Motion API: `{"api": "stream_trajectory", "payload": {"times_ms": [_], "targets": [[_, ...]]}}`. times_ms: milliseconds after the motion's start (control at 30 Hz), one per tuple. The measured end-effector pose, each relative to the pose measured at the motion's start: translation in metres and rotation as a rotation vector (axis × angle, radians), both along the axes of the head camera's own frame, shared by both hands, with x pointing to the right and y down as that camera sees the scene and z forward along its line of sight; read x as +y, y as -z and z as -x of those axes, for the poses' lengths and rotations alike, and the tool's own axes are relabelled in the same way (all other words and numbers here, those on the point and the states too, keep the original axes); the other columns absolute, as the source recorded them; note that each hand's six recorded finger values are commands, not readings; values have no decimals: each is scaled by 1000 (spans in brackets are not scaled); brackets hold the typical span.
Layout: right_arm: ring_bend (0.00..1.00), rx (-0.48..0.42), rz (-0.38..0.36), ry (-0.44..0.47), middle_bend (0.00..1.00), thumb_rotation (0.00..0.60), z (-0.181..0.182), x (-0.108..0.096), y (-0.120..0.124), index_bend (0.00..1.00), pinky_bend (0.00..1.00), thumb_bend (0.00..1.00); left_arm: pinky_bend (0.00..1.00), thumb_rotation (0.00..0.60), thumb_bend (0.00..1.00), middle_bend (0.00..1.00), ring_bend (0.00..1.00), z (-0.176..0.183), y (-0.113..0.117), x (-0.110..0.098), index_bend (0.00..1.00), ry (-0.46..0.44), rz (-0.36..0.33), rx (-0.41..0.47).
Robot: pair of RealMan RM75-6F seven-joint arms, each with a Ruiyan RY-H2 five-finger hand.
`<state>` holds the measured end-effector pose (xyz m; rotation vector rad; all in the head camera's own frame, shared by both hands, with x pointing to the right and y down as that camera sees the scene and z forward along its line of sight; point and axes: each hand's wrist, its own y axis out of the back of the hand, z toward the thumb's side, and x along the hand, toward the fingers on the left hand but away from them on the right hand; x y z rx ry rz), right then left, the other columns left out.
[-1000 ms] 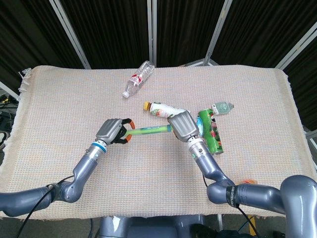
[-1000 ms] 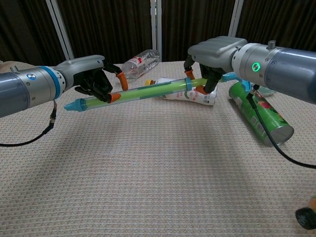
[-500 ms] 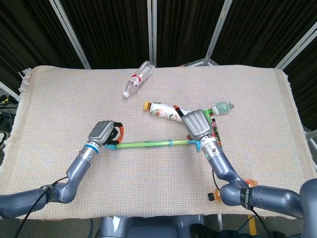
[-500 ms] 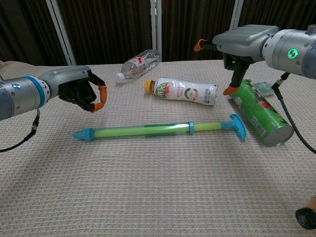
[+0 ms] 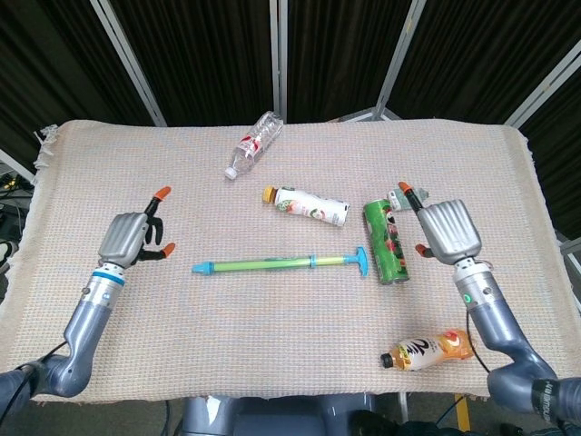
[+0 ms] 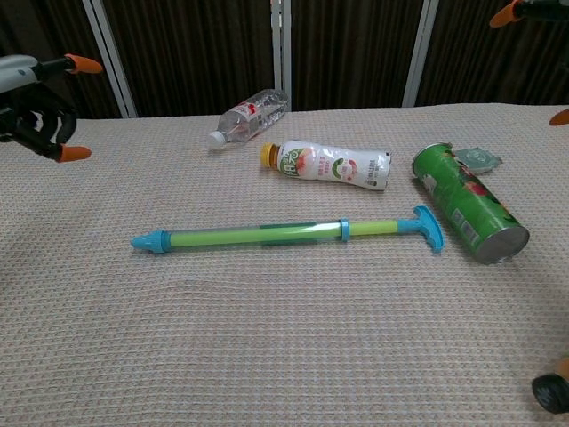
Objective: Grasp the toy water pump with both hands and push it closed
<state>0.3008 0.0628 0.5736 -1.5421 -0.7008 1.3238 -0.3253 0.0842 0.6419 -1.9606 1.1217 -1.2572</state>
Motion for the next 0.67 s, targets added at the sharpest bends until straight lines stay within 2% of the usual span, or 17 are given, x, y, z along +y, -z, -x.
{"api": "stream_trajectory", "payload": {"times_ms": [33, 133, 167, 200, 233, 267, 300, 367, 400, 467, 533, 667], "targets": [[949, -11, -7, -10, 908, 600, -10, 5, 4, 0, 1000, 0, 566, 600, 258, 470, 461, 10, 8, 3, 0, 8, -27, -12], [858, -33, -26, -34, 786, 600, -35, 17, 14, 0, 972, 0, 298, 600, 180, 248, 242, 31, 26, 12, 0, 21, -79, -39], [792, -38, -33, -42, 701, 600, -43, 21, 17, 0, 894, 0, 193, 600, 142, 148, 144, 36, 31, 16, 0, 24, -91, -46], [702, -44, -44, -55, 596, 600, -54, 27, 21, 0, 770, 0, 101, 600, 111, 66, 67, 42, 36, 19, 0, 27, -102, -53], [623, -49, -51, -64, 517, 600, -63, 31, 23, 0, 664, 0, 57, 600, 93, 31, 32, 48, 42, 24, 0, 34, -116, -62], [483, -54, -58, -74, 395, 600, -71, 36, 26, 0, 504, 0, 16, 600, 63, 5, 3, 53, 47, 29, 0, 41, -125, -69], [331, -59, -65, -85, 273, 600, -79, 41, 28, 0, 348, 0, 1, 600, 31, 0, 0, 58, 52, 33, 0, 47, -135, -75], [122, -68, -78, -115, 105, 600, -100, 54, 34, 0, 129, 0, 0, 600, 3, 0, 0, 70, 63, 46, 0, 61, -153, -91], [49, -70, -81, -131, 43, 600, -109, 60, 36, 0, 48, 0, 0, 600, 0, 0, 0, 76, 68, 53, 0, 69, -157, -101], [1, -72, -89, -175, 1, 600, -132, 76, 42, 0, 0, 0, 0, 600, 0, 0, 0, 89, 78, 71, 0, 85, -157, -135], [0, -68, -100, -206, 0, 600, -151, 90, 49, 0, 0, 0, 0, 600, 0, 0, 0, 100, 89, 89, 0, 95, -149, -165], [0, -40, -116, -210, 0, 600, -170, 104, 55, 0, 0, 0, 0, 600, 0, 0, 0, 109, 97, 104, 0, 98, -135, -188]]}}
